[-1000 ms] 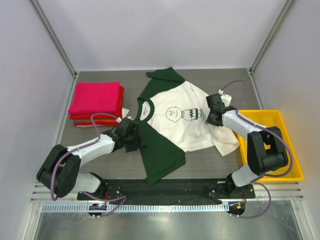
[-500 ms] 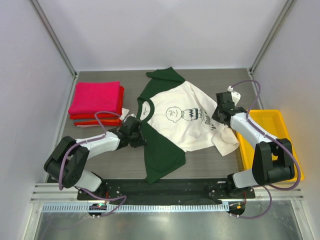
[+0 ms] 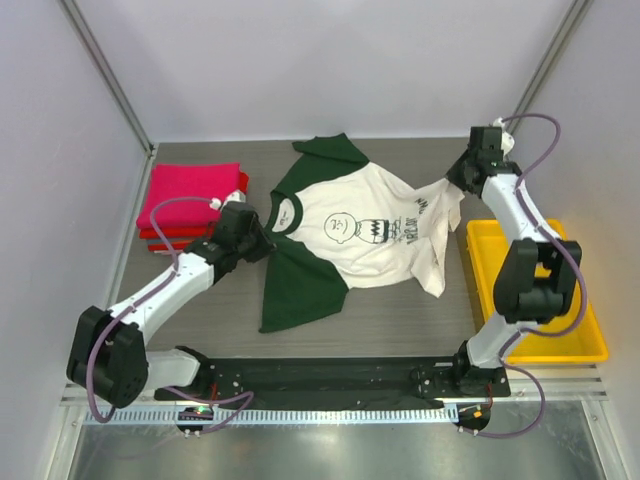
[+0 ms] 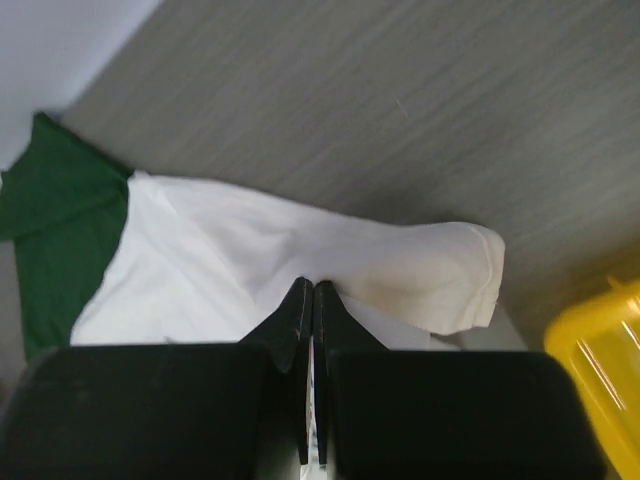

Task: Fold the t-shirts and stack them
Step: Flatten the tshirt out

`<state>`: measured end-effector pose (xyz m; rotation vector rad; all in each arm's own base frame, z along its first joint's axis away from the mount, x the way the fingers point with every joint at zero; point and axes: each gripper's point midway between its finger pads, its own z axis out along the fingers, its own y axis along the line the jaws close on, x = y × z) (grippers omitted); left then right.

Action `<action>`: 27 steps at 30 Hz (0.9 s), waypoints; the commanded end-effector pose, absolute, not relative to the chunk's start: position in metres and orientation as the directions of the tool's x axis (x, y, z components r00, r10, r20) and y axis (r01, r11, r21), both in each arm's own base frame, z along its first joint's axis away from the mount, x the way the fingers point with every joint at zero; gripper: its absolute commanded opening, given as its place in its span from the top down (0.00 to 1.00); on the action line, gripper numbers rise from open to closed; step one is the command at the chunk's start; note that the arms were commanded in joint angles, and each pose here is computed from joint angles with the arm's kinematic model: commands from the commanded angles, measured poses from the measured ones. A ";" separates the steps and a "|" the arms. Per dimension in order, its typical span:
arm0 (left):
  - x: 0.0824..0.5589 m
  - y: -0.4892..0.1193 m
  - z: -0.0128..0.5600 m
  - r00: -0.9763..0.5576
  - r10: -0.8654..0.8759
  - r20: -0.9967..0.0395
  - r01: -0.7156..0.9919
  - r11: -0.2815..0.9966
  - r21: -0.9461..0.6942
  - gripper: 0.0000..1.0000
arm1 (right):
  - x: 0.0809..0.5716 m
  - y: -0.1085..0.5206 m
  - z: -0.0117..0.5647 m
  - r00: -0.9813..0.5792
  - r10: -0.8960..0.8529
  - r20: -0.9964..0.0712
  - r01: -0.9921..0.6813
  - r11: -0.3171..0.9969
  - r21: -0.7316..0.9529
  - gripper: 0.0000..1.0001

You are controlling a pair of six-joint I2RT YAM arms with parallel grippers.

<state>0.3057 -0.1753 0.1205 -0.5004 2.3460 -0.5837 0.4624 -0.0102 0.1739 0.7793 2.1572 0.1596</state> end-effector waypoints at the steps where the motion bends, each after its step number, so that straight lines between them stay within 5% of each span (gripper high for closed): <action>1: 0.326 -0.169 0.138 -0.702 -0.522 -0.484 -0.193 0.794 -0.576 1.00 | 0.509 -0.015 0.196 -0.434 0.641 -0.633 0.456 0.762 0.460 0.99; 4: 0.343 -0.174 0.147 -0.692 -0.555 -0.462 -0.193 0.759 -0.622 1.00 | 0.550 -0.028 0.194 -0.397 0.685 -0.611 0.476 0.723 0.501 0.99; 5: 0.349 -0.175 0.150 -0.682 -0.564 -0.466 -0.194 0.754 -0.628 1.00 | 0.559 -0.040 0.194 -0.376 0.701 -0.606 0.491 0.705 0.512 0.91; 7: 0.368 -0.175 0.154 -0.666 -0.583 -0.466 -0.202 0.742 -0.639 1.00 | 0.579 -0.040 0.184 -0.401 0.726 -0.558 0.480 0.686 0.547 0.60; 8: 0.375 -0.175 0.156 -0.661 -0.590 -0.463 -0.204 0.736 -0.646 1.00 | 0.582 -0.040 0.180 -0.415 0.729 -0.544 0.489 0.683 0.542 0.37; 9: 0.386 -0.178 0.164 -0.651 -0.596 -0.469 -0.195 0.729 -0.656 1.00 | 0.584 -0.038 0.179 -0.433 0.722 -0.540 0.488 0.692 0.533 0.34; 12: 0.408 -0.180 0.164 -0.651 -0.606 -0.458 -0.203 0.720 -0.664 1.00 | 0.549 -0.021 0.167 -0.513 0.670 -0.536 0.480 0.742 0.468 0.34; 17: 0.421 -0.174 0.163 -0.634 -0.616 -0.467 -0.217 0.722 -0.657 1.00 | 0.482 -0.020 0.143 -0.521 0.652 -0.551 0.500 0.756 0.422 0.54; 27: 0.434 -0.104 0.166 -0.532 -0.700 -0.477 -0.337 0.692 -0.638 1.00 | 0.393 -0.017 0.115 -0.480 0.674 -0.562 0.534 0.732 0.423 0.58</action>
